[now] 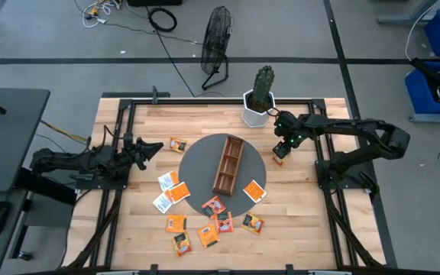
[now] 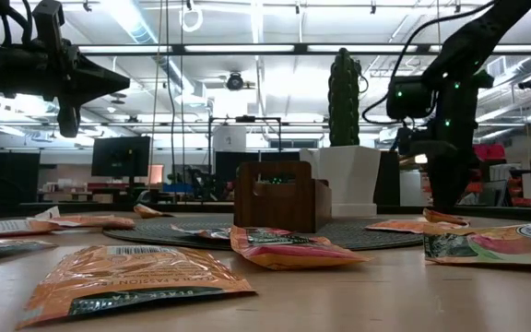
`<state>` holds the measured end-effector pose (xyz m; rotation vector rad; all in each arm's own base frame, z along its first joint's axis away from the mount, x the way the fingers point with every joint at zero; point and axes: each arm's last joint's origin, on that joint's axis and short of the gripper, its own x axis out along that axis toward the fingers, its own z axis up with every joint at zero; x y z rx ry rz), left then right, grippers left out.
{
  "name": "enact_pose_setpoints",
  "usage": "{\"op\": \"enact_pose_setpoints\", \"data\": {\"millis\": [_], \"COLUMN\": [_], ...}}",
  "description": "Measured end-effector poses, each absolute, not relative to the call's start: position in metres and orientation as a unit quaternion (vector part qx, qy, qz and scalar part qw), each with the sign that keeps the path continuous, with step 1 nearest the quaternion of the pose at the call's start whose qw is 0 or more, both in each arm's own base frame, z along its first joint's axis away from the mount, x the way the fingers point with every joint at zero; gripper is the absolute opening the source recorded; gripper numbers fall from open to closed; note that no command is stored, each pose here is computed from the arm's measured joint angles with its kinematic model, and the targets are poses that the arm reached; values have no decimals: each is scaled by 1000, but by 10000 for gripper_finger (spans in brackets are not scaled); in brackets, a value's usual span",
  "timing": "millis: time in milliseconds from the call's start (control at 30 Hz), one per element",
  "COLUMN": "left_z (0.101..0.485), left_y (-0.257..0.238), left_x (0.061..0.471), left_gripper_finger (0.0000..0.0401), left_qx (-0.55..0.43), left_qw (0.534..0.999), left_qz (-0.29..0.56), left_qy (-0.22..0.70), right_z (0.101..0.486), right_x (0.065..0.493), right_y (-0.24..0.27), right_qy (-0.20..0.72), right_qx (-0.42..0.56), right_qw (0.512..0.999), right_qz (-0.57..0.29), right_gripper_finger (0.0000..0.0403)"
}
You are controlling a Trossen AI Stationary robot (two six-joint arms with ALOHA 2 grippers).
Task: Pick & Place Tea
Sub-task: Put the orange tea bag into the top section of the wooden organizer
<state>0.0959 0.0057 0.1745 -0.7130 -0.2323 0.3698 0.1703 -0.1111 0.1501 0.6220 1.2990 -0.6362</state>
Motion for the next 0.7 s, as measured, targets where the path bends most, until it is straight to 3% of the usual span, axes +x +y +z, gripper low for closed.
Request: {"op": "enact_pose_setpoints", "data": {"millis": [400, 700], "left_z": [174, 174], "left_y": [6, 6], "left_x": [96, 96], "left_gripper_finger": [25, 25], "left_qx": [-346, -346], "left_qw": [914, 914], "left_qz": [180, 180], "left_qy": [-113, -113], "right_z": [136, 136], "right_x": [176, 177], "right_y": [-114, -115], "right_qy": [610, 603], "right_qx": [266, 268], "right_qw": [697, 704], "right_qz": [-268, -263], "right_gripper_finger": [190, 108]}}
